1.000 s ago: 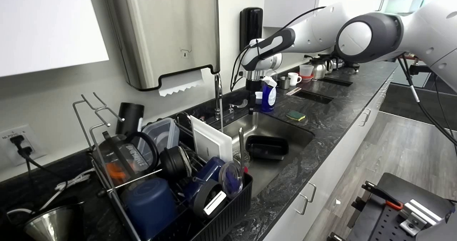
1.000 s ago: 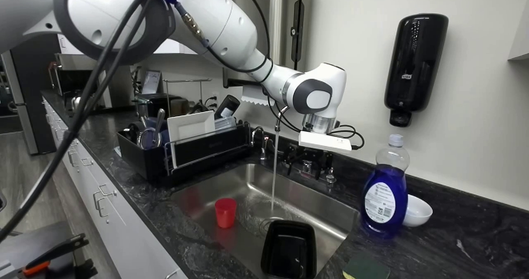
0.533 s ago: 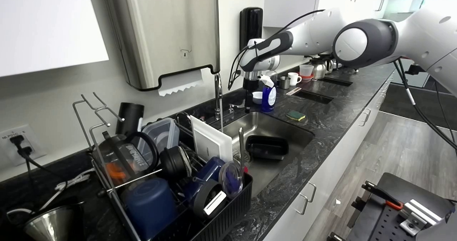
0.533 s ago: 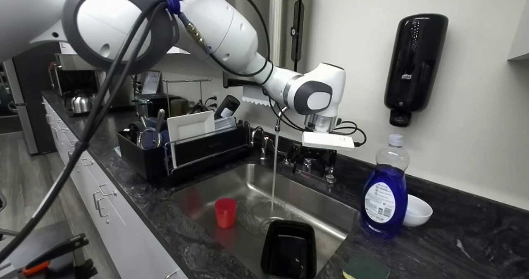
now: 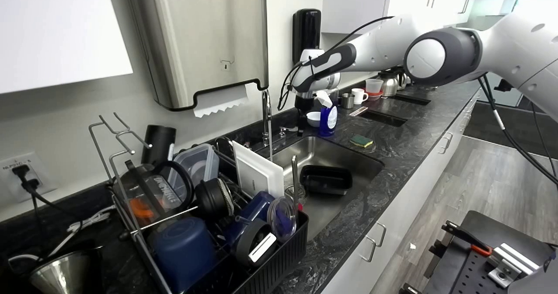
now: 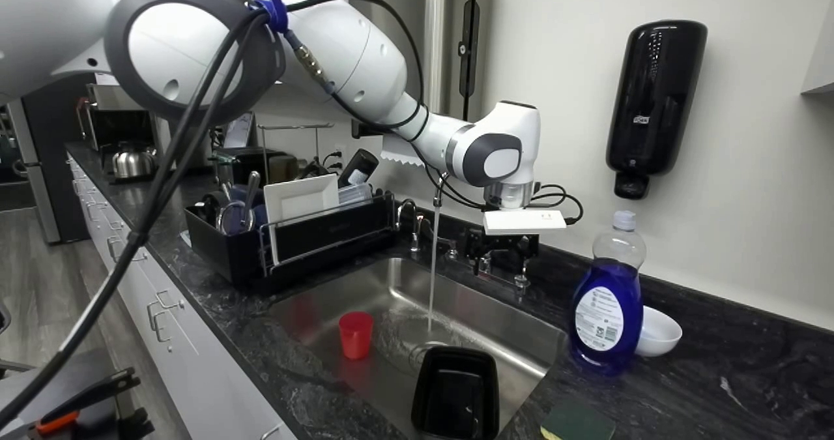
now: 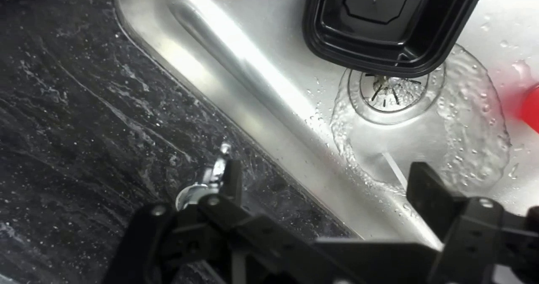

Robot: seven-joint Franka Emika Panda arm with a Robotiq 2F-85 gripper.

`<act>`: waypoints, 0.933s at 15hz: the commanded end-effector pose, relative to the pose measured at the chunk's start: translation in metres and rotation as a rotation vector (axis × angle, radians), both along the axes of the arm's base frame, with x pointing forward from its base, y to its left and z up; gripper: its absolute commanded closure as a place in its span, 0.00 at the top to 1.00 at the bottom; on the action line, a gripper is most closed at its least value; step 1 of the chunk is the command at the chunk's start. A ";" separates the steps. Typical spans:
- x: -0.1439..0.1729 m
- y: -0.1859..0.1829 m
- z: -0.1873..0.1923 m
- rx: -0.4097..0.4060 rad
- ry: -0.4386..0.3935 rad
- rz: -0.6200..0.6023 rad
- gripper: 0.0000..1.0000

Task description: Open the tap and close it

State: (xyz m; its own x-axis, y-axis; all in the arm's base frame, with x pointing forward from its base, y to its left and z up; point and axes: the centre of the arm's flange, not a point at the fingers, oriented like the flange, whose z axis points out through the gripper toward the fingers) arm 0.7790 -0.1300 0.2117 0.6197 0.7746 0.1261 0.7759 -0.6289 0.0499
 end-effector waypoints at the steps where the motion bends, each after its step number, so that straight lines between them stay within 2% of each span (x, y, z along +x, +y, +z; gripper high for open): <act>1: 0.005 -0.003 -0.004 -0.029 -0.040 0.032 1.00; 14: 0.007 -0.020 -0.009 -0.080 -0.073 0.058 1.00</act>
State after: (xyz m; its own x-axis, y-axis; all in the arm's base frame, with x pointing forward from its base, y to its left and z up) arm 0.7817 -0.1421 0.2074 0.5944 0.7957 0.1163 0.7872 -0.6053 0.1183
